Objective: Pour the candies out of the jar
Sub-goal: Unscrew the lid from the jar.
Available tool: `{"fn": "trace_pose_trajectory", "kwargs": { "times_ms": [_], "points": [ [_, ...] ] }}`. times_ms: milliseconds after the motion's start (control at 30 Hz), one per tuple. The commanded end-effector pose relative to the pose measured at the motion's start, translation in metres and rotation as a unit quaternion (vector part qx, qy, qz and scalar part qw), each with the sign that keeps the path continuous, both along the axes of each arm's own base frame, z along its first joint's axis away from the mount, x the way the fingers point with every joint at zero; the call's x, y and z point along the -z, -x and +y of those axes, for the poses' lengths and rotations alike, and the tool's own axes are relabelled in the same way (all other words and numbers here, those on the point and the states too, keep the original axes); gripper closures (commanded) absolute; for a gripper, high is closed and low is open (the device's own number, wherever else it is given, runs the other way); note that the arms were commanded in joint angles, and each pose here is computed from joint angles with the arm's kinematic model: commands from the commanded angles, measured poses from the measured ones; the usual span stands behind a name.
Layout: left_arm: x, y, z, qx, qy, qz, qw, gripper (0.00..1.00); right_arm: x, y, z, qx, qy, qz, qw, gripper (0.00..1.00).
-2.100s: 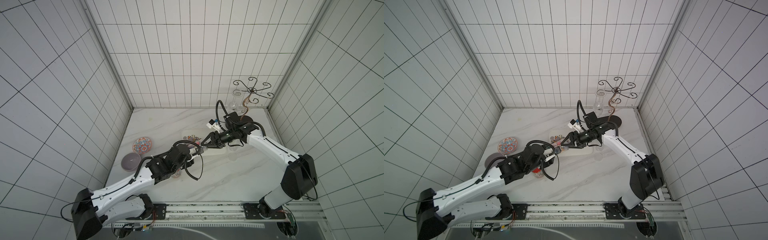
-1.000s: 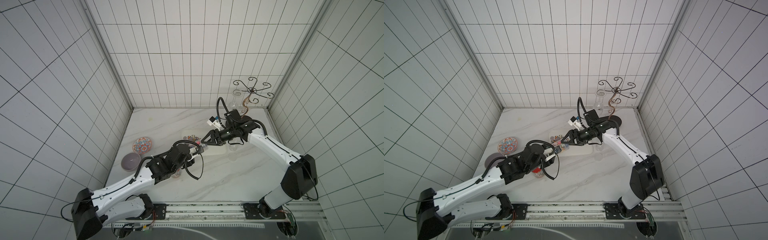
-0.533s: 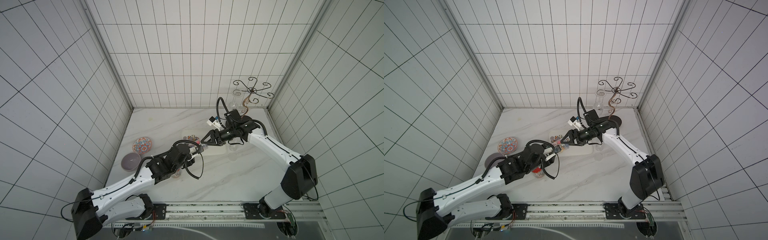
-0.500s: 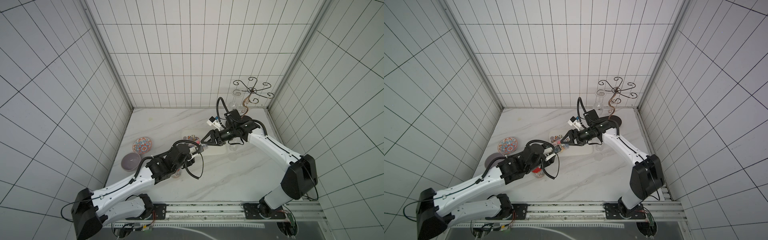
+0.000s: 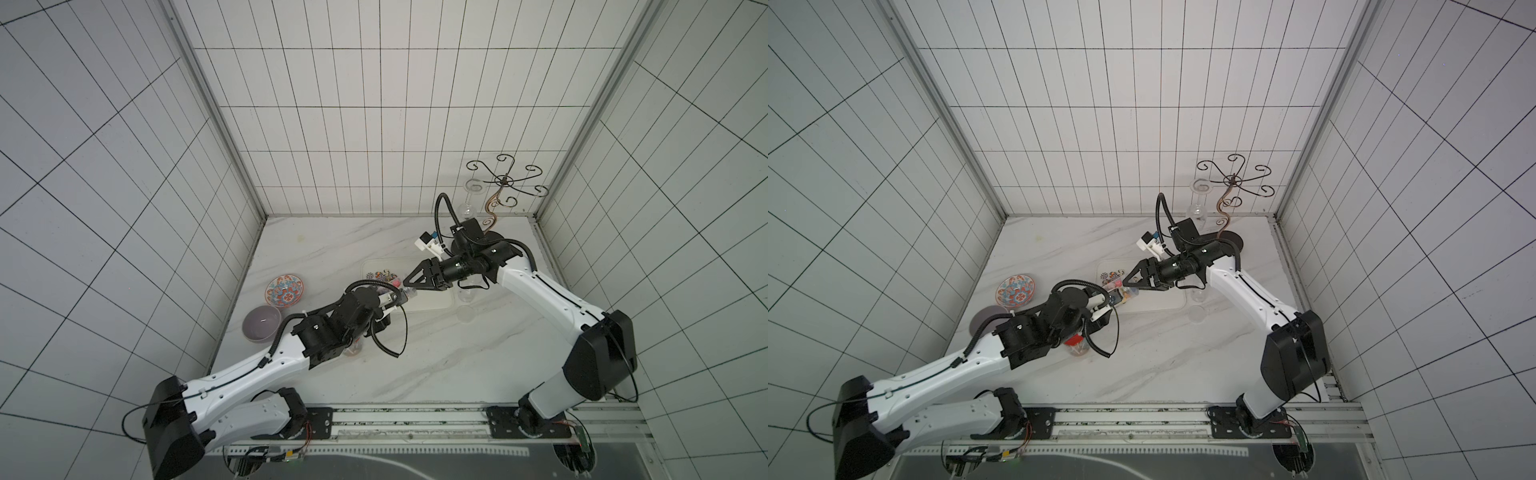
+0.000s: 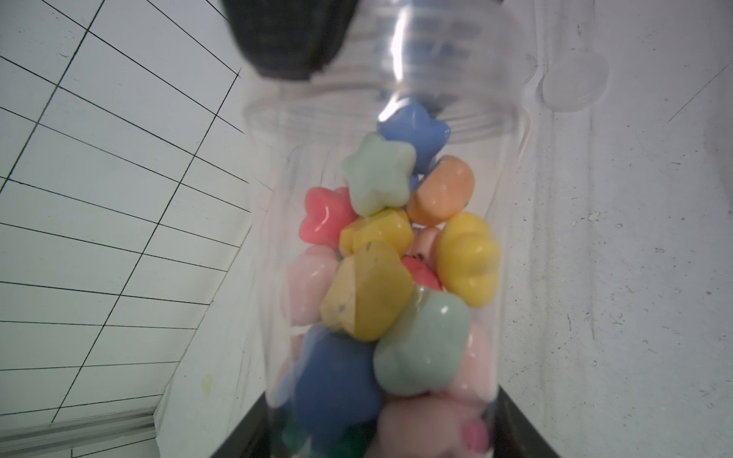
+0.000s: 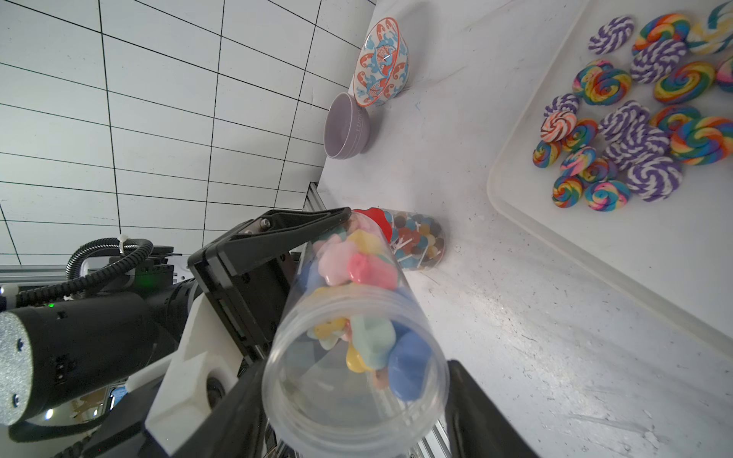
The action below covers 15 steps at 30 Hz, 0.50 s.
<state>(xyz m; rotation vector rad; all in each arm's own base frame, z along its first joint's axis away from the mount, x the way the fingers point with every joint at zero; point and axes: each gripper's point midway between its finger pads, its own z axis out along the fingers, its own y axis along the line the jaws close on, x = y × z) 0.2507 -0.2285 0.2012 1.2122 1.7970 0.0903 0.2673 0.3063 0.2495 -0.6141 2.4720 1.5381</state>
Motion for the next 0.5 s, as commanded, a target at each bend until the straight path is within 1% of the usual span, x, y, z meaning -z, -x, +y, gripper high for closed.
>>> {"fn": "trace_pose_trajectory", "kwargs": {
  "times_ms": [0,133,233,467],
  "points": [
    [-0.021,-0.003,-0.011,0.002,0.044,-0.006,0.999,0.51,-0.027,0.006,-0.002,-0.022,-0.03,-0.053,0.998,0.5],
    [-0.025,-0.003,-0.015,0.016,0.067,0.02,0.997,0.52,-0.029,0.008,-0.005,-0.029,-0.033,-0.076,0.996,0.53],
    [-0.03,-0.003,-0.015,0.025,0.087,0.038,0.995,0.51,-0.029,0.01,-0.008,-0.033,-0.033,-0.091,0.995,0.58],
    [-0.045,0.0,-0.024,0.06,0.127,0.08,0.987,0.51,-0.023,0.016,-0.016,-0.051,-0.043,-0.112,0.991,0.6]
  ]
}}
